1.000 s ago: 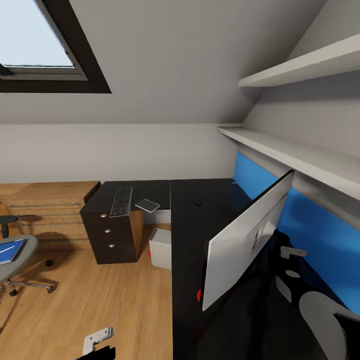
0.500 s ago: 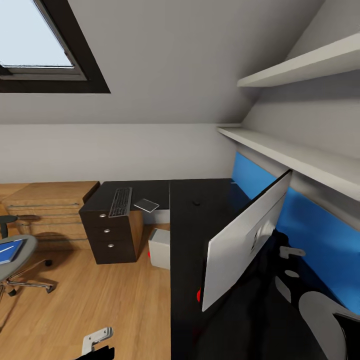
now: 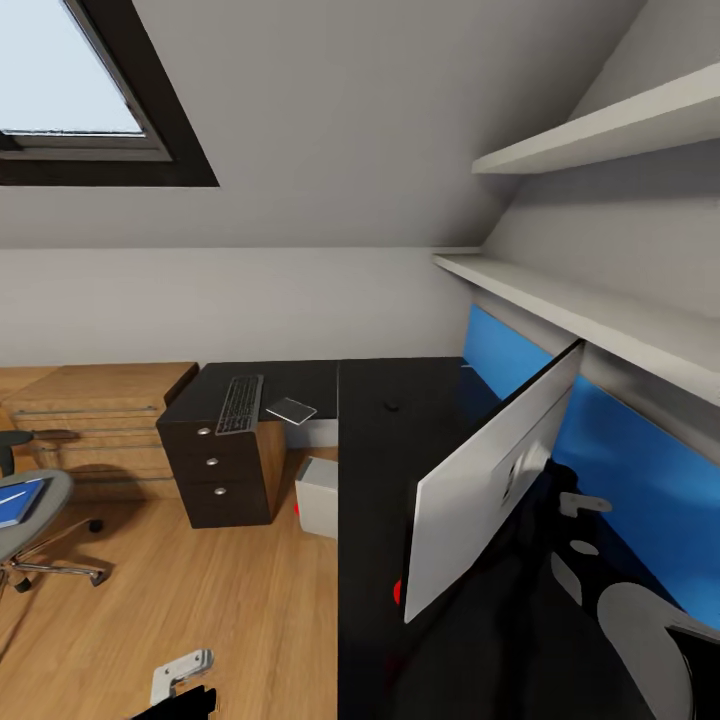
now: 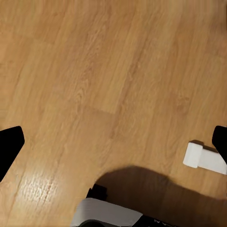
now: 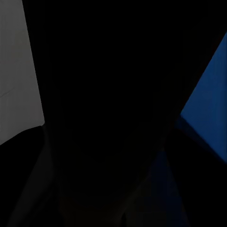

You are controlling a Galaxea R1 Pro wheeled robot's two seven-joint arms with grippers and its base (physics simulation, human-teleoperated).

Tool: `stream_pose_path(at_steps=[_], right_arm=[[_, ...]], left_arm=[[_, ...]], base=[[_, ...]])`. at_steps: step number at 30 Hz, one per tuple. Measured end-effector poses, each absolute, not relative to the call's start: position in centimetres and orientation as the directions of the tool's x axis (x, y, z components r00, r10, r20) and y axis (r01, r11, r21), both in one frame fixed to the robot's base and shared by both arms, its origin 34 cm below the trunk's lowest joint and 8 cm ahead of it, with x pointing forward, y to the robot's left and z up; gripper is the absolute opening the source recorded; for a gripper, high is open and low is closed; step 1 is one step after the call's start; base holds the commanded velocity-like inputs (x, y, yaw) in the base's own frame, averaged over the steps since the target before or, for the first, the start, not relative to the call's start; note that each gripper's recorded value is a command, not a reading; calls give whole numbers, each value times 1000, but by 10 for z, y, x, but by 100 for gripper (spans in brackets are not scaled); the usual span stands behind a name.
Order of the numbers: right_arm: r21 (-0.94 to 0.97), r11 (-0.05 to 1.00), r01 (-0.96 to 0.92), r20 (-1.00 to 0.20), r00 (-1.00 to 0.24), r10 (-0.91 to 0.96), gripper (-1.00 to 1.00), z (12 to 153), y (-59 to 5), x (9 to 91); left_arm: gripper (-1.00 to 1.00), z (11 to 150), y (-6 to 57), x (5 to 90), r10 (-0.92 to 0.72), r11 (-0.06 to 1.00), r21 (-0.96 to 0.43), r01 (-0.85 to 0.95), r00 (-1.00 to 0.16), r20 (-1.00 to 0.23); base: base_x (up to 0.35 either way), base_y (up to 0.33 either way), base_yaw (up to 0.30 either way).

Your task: In the bedroom, organize the workspace by keeping the computer under the desk, ensuring the monitor is on the desk, placing the keyboard on the desk next to the monitor, placing the mouse on the desk next to the keyboard, moving the folder from the swivel chair onto the desk next to the mouse, stacking the notebook on top of the folder with the pen on top of the notebook, and positioning the swivel chair next to the desk.

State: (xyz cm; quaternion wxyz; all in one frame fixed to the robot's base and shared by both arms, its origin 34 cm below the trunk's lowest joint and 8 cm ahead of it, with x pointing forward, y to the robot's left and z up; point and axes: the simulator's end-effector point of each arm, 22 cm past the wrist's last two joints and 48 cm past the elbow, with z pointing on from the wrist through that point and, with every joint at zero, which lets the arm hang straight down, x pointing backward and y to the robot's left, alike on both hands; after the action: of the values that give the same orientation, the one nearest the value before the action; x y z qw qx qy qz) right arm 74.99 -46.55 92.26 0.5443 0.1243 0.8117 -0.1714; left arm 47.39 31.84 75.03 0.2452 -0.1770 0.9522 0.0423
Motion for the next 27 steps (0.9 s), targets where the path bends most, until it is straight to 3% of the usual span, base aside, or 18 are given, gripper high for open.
stream_pose_path(at_steps=[1, 3, 6, 27], right_arm=[[-143, 910, 389, -926, -376, 15, -100, 923, -466, 750], [-140, 910, 391, -927, -376, 18, -100, 923, -465, 750], [-143, 910, 390, -926, -377, 16, -100, 923, -466, 750], [-142, 926, 349, -926, -377, 0, -100, 923, -457, 754]], left_arm=[[100, 758, 323, 481, -316, 932, -7, -363, -802, -507], [100, 887, 357, 563, -285, 917, -61, -394, -543, -790], [100, 923, 359, 576, -277, 916, -82, -392, -475, -835], [100, 901, 343, 570, -324, 910, -120, -396, -503, -801]], base=[[0, 0, 0], [0, 0, 0], [0, 0, 0], [0, -90, 0]])
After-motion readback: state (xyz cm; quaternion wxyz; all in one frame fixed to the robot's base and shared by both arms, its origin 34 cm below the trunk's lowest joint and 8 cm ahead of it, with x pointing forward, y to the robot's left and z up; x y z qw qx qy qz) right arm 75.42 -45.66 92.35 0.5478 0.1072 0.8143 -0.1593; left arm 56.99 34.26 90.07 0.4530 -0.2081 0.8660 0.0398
